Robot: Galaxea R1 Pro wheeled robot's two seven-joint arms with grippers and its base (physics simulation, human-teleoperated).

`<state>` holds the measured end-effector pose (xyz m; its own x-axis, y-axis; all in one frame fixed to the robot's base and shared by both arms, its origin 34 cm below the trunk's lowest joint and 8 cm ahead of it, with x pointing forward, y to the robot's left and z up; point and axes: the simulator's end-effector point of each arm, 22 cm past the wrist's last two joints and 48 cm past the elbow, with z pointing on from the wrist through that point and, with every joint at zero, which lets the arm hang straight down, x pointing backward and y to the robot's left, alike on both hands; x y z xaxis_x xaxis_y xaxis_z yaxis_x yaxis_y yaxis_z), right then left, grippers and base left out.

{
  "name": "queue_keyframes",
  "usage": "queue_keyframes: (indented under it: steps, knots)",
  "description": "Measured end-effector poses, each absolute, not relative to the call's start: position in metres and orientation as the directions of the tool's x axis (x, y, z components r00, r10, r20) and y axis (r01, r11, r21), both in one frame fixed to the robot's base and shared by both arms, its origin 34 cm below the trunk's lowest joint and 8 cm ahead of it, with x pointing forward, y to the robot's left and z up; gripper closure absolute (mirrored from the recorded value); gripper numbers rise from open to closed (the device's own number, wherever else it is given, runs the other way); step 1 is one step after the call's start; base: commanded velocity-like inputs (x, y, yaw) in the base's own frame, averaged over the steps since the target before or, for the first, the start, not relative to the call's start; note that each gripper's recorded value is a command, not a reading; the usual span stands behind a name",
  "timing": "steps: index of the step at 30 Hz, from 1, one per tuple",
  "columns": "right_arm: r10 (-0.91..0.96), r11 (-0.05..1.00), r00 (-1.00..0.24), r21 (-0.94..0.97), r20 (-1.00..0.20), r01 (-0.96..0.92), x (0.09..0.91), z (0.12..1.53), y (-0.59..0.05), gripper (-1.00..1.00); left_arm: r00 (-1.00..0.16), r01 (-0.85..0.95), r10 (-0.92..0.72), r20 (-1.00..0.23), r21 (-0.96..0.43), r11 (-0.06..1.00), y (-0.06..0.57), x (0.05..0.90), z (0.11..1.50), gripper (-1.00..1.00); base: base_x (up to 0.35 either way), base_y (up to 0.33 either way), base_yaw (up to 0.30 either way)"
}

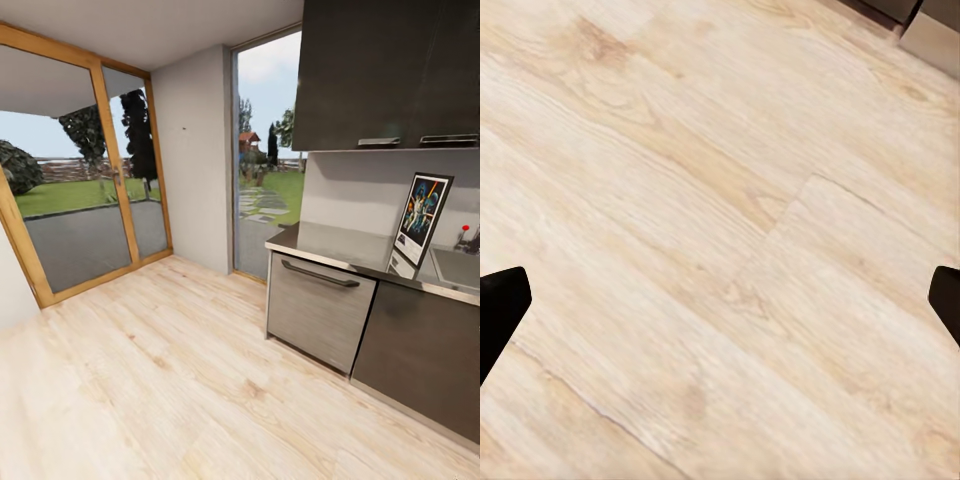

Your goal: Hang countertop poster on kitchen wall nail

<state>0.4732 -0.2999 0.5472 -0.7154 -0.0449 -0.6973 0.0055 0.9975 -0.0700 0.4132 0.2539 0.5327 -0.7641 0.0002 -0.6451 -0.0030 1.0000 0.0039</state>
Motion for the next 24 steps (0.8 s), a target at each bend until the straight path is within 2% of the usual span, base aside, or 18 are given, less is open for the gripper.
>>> queue_keyframes:
  steps: [24]
  knots:
    - [-0.044,0.998,-0.704,-0.069,-0.709,0.008,0.4778,0.553,-0.3001,-1.0,-0.752,-0.003,0.0,-0.659,0.004,1.0,0.2539,0.4186,0.5378,-1.0,0.0,0.0,-0.258]
